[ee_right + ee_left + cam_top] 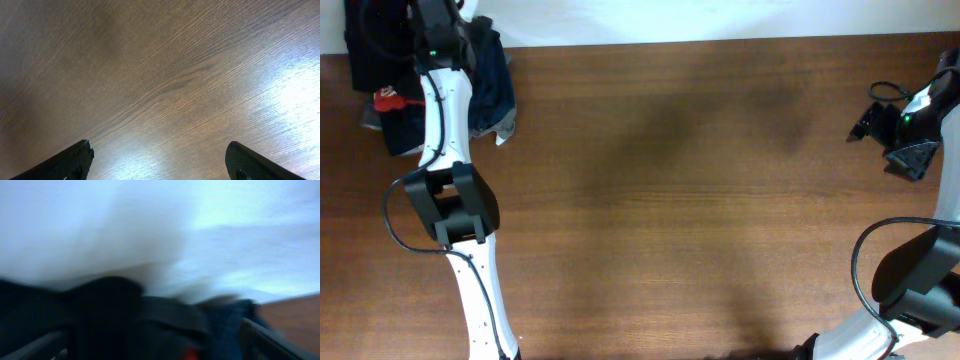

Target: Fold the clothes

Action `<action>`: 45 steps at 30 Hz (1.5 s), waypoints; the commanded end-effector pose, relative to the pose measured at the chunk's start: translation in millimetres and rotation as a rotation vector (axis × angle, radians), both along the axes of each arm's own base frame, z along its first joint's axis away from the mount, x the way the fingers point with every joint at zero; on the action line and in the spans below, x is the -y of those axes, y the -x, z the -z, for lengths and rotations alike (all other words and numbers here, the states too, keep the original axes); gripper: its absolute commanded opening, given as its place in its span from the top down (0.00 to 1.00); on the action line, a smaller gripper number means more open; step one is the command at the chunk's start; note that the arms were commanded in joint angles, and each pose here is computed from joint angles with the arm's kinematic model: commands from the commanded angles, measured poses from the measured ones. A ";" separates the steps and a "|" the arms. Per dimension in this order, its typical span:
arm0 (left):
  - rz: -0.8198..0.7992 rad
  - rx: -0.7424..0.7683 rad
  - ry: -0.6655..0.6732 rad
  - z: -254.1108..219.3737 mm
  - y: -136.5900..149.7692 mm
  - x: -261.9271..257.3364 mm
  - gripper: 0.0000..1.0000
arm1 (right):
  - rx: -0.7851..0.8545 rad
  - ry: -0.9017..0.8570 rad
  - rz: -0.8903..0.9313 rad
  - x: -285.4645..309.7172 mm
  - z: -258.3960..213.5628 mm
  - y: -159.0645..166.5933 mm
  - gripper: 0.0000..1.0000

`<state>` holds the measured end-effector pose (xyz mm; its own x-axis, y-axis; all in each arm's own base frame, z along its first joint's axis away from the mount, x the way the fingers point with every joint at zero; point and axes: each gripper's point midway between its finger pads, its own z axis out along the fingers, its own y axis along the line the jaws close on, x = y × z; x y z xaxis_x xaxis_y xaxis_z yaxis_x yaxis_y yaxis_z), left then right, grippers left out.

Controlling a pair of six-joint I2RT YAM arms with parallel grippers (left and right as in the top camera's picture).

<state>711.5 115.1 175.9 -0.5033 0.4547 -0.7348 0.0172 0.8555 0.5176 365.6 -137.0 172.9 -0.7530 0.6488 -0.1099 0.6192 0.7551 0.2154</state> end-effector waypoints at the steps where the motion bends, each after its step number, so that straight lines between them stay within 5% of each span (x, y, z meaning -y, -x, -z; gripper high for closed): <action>1: 0.125 -0.019 0.066 4.9 -3.6 44.8 0.01 | -0.005 0.014 -0.015 0.6 1.9 -2.0 0.11; 5: 0.122 -0.010 0.154 -10.0 0.3 75.5 0.01 | -0.006 0.017 -0.014 1.2 2.0 -1.8 0.11; 11: 0.035 0.129 0.371 -102.6 22.1 85.0 0.01 | -0.015 0.035 -0.012 4.2 2.6 -0.2 0.11; 18: -0.150 0.253 0.507 -170.8 59.9 10.3 0.01 | -0.016 0.042 -0.036 4.5 2.7 0.3 0.11; 23: -0.352 0.331 0.645 -160.4 75.1 -82.8 0.02 | -0.017 0.042 -0.036 4.4 2.7 0.4 0.11; 28: -0.390 0.412 0.650 -141.2 63.8 -131.5 0.04 | -0.020 0.039 -0.036 3.8 2.9 1.4 0.11; 45: -0.394 0.460 0.755 -28.7 6.9 -137.6 0.05 | -0.054 0.023 -0.037 0.1 4.2 9.5 0.11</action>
